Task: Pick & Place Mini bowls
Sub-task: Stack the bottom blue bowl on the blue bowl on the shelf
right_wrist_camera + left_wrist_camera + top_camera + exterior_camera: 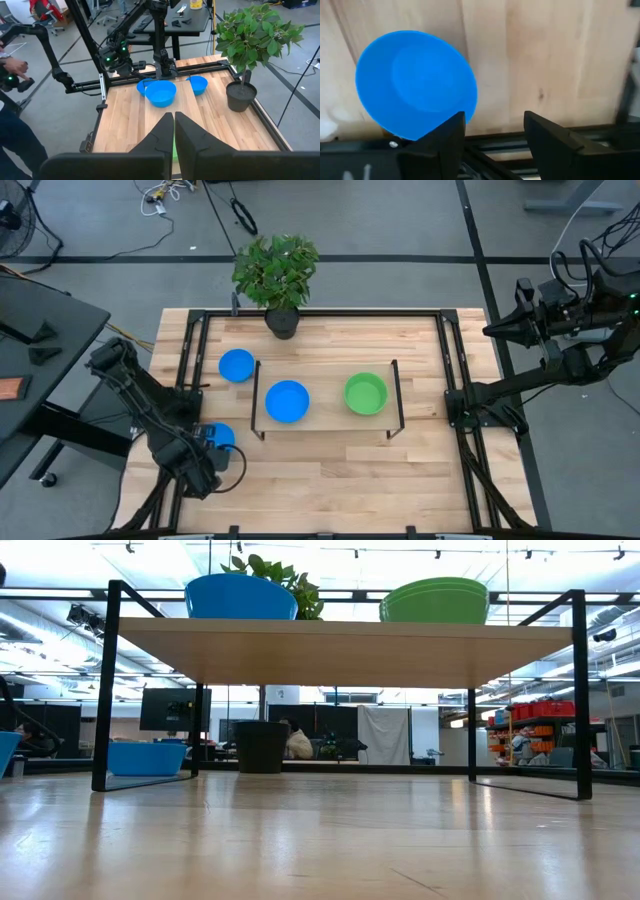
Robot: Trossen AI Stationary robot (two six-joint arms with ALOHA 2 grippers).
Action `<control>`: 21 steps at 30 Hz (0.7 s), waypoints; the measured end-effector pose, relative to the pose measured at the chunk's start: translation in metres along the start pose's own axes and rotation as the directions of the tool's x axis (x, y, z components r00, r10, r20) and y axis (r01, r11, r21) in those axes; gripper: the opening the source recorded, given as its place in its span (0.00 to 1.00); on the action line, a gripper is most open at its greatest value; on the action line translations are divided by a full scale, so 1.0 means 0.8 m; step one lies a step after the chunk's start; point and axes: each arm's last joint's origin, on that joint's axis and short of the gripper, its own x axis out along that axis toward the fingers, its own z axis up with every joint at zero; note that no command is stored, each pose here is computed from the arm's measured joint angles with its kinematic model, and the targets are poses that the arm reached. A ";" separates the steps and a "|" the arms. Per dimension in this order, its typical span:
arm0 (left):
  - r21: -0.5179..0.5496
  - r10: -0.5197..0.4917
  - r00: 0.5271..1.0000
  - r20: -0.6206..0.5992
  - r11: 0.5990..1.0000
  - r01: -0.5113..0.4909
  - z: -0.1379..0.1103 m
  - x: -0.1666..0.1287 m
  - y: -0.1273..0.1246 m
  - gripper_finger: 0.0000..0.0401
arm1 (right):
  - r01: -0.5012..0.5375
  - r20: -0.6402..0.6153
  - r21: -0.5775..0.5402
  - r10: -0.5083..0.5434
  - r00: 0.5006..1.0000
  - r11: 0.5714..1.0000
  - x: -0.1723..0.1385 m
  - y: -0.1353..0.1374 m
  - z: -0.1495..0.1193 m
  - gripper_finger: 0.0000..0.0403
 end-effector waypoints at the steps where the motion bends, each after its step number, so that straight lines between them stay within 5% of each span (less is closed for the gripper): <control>1: 0.003 0.013 1.000 0.004 1.000 -0.013 -0.002 0.003 0.002 0.52 | -0.001 -0.001 0.000 0.001 1.000 1.000 0.000 0.000 0.000 0.05; 14: 0.031 -0.003 0.999 0.053 1.000 0.002 -0.007 0.045 0.009 0.52 | 0.000 -0.001 0.000 0.000 1.000 1.000 0.000 0.000 0.000 0.05; 21: -0.038 0.031 0.999 0.017 0.999 -0.030 -0.014 0.060 0.017 0.52 | 0.000 -0.001 0.000 0.000 1.000 1.000 0.000 0.000 0.000 0.05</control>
